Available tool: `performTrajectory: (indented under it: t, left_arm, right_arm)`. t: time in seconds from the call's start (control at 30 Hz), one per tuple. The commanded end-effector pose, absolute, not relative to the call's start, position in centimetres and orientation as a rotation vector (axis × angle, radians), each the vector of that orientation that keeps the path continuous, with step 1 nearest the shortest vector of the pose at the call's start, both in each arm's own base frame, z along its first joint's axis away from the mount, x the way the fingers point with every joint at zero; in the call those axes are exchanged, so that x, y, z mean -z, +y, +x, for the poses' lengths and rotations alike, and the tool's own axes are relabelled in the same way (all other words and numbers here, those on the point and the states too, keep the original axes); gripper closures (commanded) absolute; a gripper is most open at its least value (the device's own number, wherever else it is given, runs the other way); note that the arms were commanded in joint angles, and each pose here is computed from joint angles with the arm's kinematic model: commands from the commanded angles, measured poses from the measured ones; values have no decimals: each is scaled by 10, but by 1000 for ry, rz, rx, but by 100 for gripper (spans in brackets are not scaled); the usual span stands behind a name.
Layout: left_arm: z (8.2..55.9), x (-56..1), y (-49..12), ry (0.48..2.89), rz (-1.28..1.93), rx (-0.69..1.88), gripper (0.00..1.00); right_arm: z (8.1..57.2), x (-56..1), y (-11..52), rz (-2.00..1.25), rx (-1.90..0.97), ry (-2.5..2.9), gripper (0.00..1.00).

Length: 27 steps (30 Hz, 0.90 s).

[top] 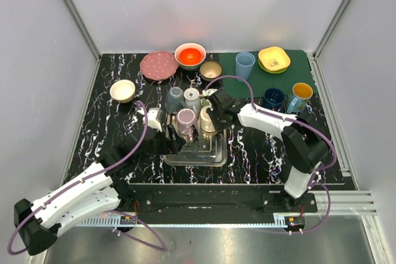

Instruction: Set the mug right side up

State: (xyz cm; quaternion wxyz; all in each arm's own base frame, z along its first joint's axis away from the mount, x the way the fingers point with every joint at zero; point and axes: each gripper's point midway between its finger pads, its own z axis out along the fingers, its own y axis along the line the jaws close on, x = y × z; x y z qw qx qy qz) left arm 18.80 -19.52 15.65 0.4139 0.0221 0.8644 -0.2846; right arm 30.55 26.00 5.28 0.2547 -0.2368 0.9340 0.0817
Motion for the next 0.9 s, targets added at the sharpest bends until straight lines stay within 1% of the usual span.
performTrajectory:
  t: [0.0,0.07,0.13,0.2,0.23,0.43,0.57,0.63,0.67,0.73,0.77,0.8,0.83,0.87]
  left_arm:
    - [191,-170,-201,2112,73,768,19]
    - [190,-170,-201,2111,77,771,20]
    - [190,-170,-202,2108,79,778,21]
    - [189,-170,-203,2107,80,785,21]
    - [189,-169,-203,2108,82,783,21]
    - [190,-167,-201,2109,78,771,22]
    - [192,-168,-198,2097,57,758,22]
    - [193,-170,-198,2082,44,768,20]
    - [193,-172,-199,2072,41,780,20]
    - [194,-179,-203,2028,25,835,16]
    - [190,-183,-208,2013,37,881,15]
    - [191,-195,-215,1960,22,951,14]
    - [188,-196,-218,1938,23,1000,12]
    - [180,-203,-226,1913,49,1082,11]
  right_arm:
    - [321,-71,277,-649,-265,2454,73]
    - [320,-72,277,-646,-270,2454,78]
    - [318,-72,278,-650,-273,2454,90]
    - [316,-75,278,-639,-281,2453,98]
    - [313,-76,278,-637,-285,2457,100]
    - [289,-99,280,-559,-378,2451,100]
    - [273,-139,277,-480,-502,2383,100]
    - [267,-149,274,-445,-541,2376,100]
    - [263,-163,274,-431,-574,2346,100]
    - [255,-178,280,-395,-671,2321,100]
    - [248,-197,283,-393,-751,2276,100]
    - [243,-207,286,-350,-821,2260,100]
    - [241,-218,293,-339,-898,2203,100]
    - [232,-238,297,-340,-993,2145,100]
